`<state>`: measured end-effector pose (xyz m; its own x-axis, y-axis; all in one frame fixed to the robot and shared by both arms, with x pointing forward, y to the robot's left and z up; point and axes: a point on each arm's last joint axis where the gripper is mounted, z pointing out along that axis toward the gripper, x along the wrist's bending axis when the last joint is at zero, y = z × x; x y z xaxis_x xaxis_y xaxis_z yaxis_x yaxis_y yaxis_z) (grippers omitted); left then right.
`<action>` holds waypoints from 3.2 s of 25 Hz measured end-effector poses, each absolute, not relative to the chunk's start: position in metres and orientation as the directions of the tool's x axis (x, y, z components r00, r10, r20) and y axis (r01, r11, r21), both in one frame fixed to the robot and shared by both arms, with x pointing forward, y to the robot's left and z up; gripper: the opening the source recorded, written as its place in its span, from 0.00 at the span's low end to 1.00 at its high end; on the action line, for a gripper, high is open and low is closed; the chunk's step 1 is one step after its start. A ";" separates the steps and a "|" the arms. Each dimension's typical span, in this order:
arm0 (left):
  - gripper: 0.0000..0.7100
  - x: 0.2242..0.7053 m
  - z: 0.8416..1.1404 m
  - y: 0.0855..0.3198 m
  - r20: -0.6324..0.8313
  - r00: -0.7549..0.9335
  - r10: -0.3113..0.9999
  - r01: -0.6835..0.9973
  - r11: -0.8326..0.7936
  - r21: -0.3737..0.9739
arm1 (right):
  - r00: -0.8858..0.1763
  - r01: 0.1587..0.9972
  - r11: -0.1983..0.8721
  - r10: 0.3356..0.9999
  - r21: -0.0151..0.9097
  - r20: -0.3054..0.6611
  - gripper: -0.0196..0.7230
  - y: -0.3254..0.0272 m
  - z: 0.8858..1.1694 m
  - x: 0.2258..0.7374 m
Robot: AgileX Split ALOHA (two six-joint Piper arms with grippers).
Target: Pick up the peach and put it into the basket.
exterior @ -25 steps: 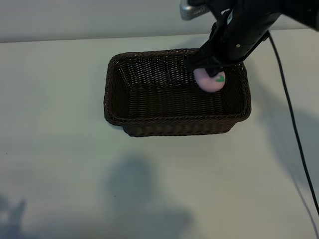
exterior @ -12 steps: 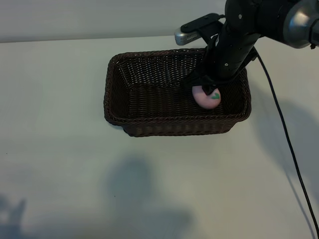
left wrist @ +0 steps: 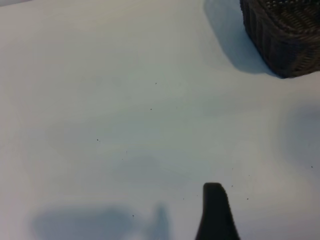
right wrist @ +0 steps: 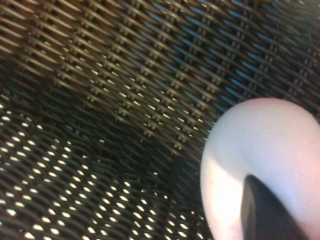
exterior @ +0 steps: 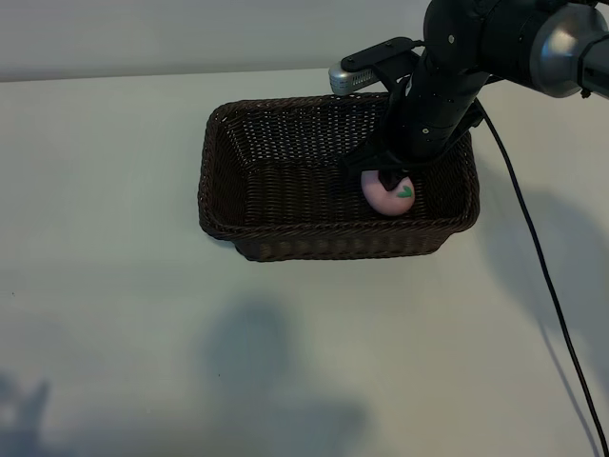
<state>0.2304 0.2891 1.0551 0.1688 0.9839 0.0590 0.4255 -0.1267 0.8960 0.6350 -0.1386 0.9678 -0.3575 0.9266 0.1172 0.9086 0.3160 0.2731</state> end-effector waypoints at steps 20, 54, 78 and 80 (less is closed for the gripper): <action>0.70 0.230 1.055 0.289 0.057 0.168 0.984 0.426 -0.125 0.896 | -0.374 0.899 0.323 0.917 0.295 0.136 0.82 -0.137 0.985 0.634; 0.70 0.231 1.051 0.290 -0.010 0.130 0.991 0.461 -0.052 0.886 | -0.119 0.955 0.117 0.993 0.274 -0.010 0.82 -0.283 1.052 0.670; 0.70 0.231 1.051 0.290 -0.011 0.130 0.991 0.461 -0.051 0.886 | 0.015 0.767 -0.037 0.999 0.641 0.039 0.81 -0.336 1.214 0.568; 0.70 0.231 1.051 0.290 -0.011 0.130 0.991 0.461 -0.051 0.886 | 0.007 0.720 -0.035 0.999 0.693 0.043 0.80 -0.331 1.237 0.545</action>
<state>0.2311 0.2896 1.0508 0.1300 0.9915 -0.0108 0.4607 -0.0507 0.8861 0.5450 -0.3312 1.2367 0.0068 0.9990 0.0432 0.7199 -0.0349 0.6932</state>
